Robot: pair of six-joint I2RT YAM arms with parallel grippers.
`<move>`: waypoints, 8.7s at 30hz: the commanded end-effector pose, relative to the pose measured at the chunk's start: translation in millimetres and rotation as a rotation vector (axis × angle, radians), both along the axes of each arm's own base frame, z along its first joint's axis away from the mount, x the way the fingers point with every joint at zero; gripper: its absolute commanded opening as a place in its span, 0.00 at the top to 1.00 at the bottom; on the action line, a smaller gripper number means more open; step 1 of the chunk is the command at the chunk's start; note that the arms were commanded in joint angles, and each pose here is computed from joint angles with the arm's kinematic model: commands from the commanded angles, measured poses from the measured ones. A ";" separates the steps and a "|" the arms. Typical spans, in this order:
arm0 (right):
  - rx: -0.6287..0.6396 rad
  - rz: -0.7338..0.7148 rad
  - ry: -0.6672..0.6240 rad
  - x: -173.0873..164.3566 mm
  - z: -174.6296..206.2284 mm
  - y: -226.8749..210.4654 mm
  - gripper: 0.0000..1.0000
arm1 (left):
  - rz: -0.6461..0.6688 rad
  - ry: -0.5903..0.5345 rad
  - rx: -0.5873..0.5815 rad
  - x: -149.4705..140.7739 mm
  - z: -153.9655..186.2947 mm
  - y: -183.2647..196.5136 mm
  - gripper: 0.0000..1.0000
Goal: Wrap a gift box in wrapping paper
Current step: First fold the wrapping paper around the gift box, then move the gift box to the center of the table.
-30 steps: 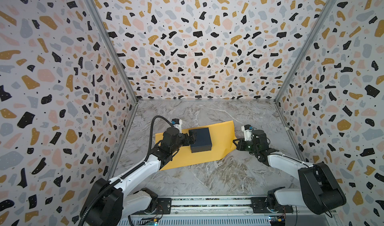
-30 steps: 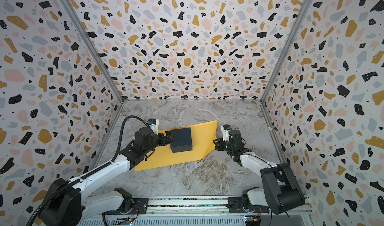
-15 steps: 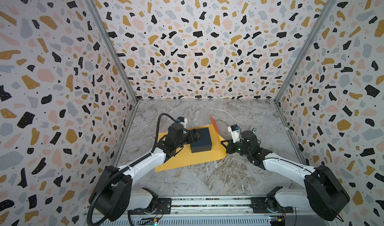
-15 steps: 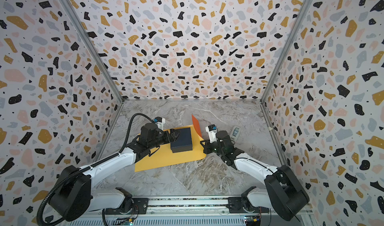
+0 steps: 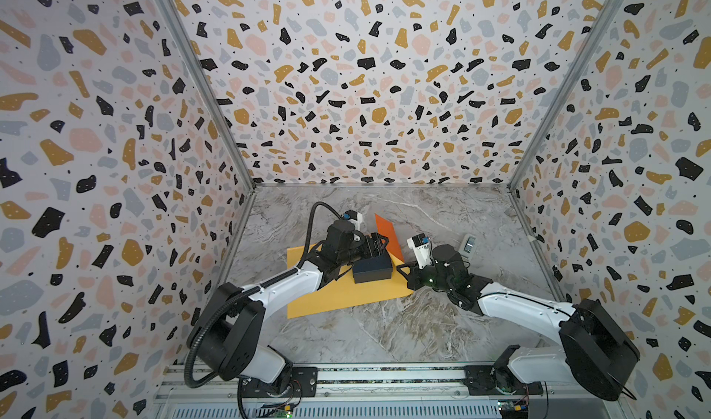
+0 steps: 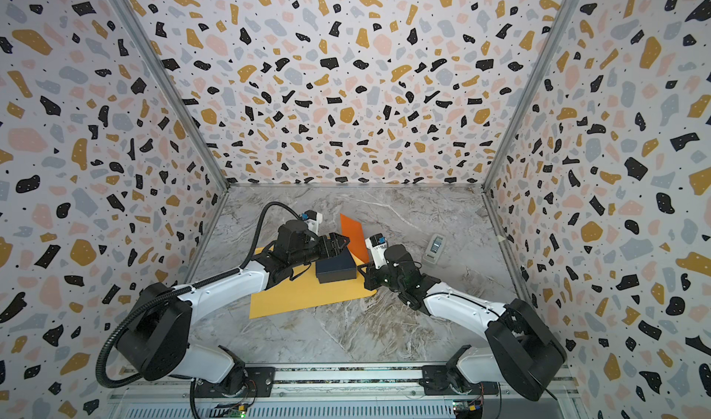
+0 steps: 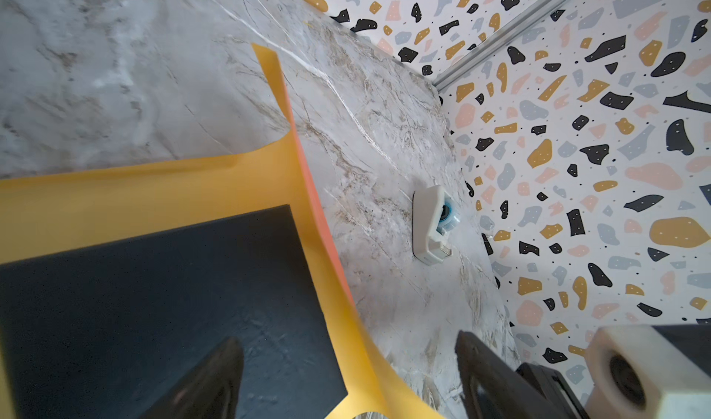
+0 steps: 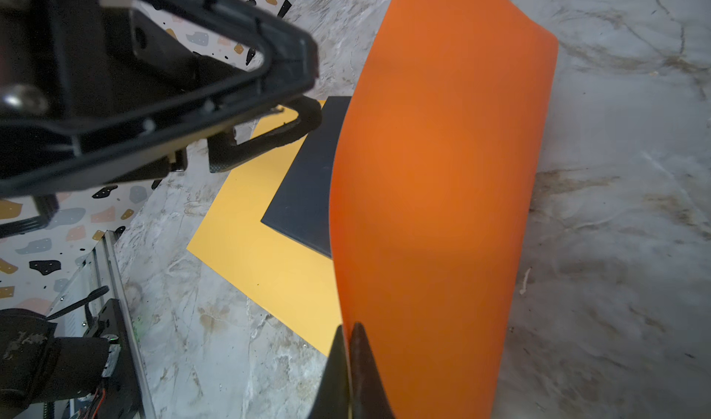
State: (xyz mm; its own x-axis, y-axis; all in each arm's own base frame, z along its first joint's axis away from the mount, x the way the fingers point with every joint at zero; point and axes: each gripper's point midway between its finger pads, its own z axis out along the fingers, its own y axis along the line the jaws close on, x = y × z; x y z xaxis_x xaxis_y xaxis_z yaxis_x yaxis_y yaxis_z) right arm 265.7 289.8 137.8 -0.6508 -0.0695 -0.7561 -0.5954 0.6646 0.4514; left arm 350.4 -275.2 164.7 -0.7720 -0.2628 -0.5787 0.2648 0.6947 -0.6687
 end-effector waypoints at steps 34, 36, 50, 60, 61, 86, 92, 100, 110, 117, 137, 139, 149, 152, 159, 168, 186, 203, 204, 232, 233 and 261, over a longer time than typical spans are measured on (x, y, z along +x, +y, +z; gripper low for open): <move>0.030 0.022 -0.018 0.1 10.8 26.9 0.93 | 0.035 -0.021 0.027 27.3 -11.4 -11.5 0.96; 0.027 0.033 -0.023 -1.2 13.1 27.1 0.86 | 0.030 -0.023 0.038 27.6 -12.7 -10.5 0.98; 0.128 0.165 -0.067 -14.9 61.8 -18.1 0.39 | -0.026 -0.058 0.044 26.4 -8.8 14.2 1.00; 0.138 0.045 -0.005 22.7 59.0 -36.2 0.25 | -0.014 -0.046 0.093 25.7 -21.7 44.2 1.00; 0.133 0.030 0.010 27.4 56.2 -35.8 0.22 | -0.014 -0.041 0.093 25.0 -23.5 46.2 1.00; 0.006 0.041 0.211 75.5 -12.3 24.1 0.01 | -0.004 -0.014 0.082 19.3 -38.5 69.2 1.00; -0.001 0.054 0.230 77.6 -19.6 32.6 0.01 | 0.001 -0.008 0.085 20.3 -41.3 73.0 1.00; -0.020 0.062 0.246 82.3 -27.7 41.5 0.01 | 0.004 -0.004 0.087 19.6 -42.8 76.1 1.00; -0.021 0.065 0.257 83.3 -29.3 46.0 0.01 | 0.019 0.007 0.092 20.0 -47.0 84.5 1.00; -0.029 0.068 0.270 84.4 -35.9 48.6 0.01 | 0.021 0.012 0.087 20.3 -48.8 87.1 1.00; -0.019 0.093 0.283 82.7 -36.3 61.0 0.03 | 0.041 0.027 0.087 18.4 -55.0 96.0 1.00; -0.005 0.102 0.280 81.8 -31.7 62.7 0.03 | 0.043 0.029 0.089 18.6 -55.2 97.3 1.00; 0.017 0.084 0.294 90.0 -31.4 60.4 0.03 | 0.045 0.031 0.091 15.8 -56.5 99.0 1.00; 0.011 0.078 0.299 92.2 -35.8 59.7 0.04 | 0.049 0.033 0.092 16.1 -57.7 99.8 1.00; -0.002 0.067 0.314 96.8 -46.4 57.6 0.05 | 0.050 0.034 0.096 16.2 -58.6 100.8 1.00; -0.039 0.060 0.349 90.1 -68.0 51.8 0.06 | 0.064 0.046 0.106 12.2 -65.3 105.3 1.00; -0.070 0.059 0.372 76.6 -84.8 44.6 0.08 | 0.159 0.049 0.132 8.8 -67.8 122.3 0.43; -0.069 0.068 0.374 73.9 -85.3 46.5 0.09 | 0.039 0.140 0.029 0.2 -88.9 89.4 0.45; -0.068 0.067 0.375 74.0 -84.5 46.2 0.09 | 0.033 0.143 0.030 -0.7 -90.4 87.7 0.46; -0.041 0.009 0.361 47.5 -63.4 -18.8 0.09 | -0.108 0.252 0.019 -55.1 -117.0 38.0 0.69; -0.042 0.009 0.365 44.8 -64.0 -24.7 0.09 | -0.114 0.254 0.010 -58.8 -115.4 34.8 0.69; 0.008 0.003 0.443 5.3 -70.1 -56.8 0.12 | -0.159 0.248 0.080 -66.2 -127.3 14.7 0.74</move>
State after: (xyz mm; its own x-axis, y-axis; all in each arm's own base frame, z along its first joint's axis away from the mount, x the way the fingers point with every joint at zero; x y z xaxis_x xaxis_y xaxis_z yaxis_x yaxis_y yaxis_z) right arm 270.0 236.6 76.5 -0.9085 -0.0692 -0.4122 -0.3596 0.6321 0.6864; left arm 300.6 -273.9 77.3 -0.8810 -0.1421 -0.4513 0.2722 0.6278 -0.7292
